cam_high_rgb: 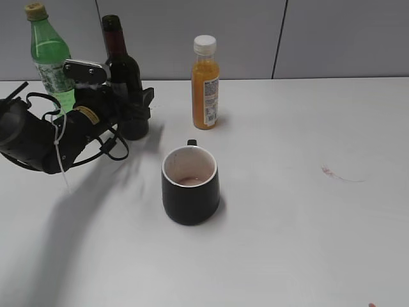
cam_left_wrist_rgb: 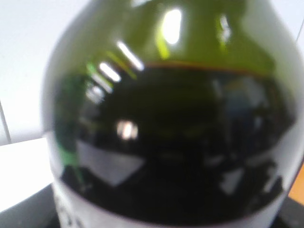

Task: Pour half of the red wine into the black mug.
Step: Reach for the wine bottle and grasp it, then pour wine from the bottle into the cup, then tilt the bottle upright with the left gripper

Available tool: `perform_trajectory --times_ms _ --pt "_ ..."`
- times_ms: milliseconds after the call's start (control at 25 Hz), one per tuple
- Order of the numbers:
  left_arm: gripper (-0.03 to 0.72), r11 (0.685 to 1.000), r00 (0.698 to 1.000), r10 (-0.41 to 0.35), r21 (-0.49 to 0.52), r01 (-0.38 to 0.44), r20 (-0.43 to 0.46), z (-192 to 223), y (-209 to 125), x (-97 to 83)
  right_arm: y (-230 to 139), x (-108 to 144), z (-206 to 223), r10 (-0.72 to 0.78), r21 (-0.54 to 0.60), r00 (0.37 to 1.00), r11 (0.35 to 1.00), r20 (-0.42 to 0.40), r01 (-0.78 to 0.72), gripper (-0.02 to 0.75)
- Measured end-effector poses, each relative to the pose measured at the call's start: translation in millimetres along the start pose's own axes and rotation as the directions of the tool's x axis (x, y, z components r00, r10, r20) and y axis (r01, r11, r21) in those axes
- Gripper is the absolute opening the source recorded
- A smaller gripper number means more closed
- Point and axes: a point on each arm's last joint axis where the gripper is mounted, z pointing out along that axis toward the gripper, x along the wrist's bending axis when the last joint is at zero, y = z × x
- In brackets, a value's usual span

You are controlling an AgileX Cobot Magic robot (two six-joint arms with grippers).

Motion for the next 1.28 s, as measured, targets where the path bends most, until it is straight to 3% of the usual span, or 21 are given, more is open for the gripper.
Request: perform_trajectory --times_ms 320,680,960,1280 --pt "0.541 1.0 1.0 0.0 0.013 0.0 -0.016 -23 19 1.2 0 0 0 -0.001 0.0 1.0 1.0 0.0 0.001 0.573" --pt "0.541 0.996 0.987 0.012 -0.082 -0.025 -0.161 -83 56 1.0 0 0 0 0.0 0.0 1.0 1.0 0.0 0.0 0.573" --pt "0.541 0.992 0.964 0.124 -0.003 -0.129 -0.237 -129 56 -18.8 0 0 0 0.0 0.0 1.0 1.0 0.0 0.0 0.573" --pt "0.541 0.996 0.958 0.088 0.019 -0.086 -0.274 -164 54 -41.3 0 0 0 0.0 -0.001 1.0 1.0 0.0 0.0 0.573"
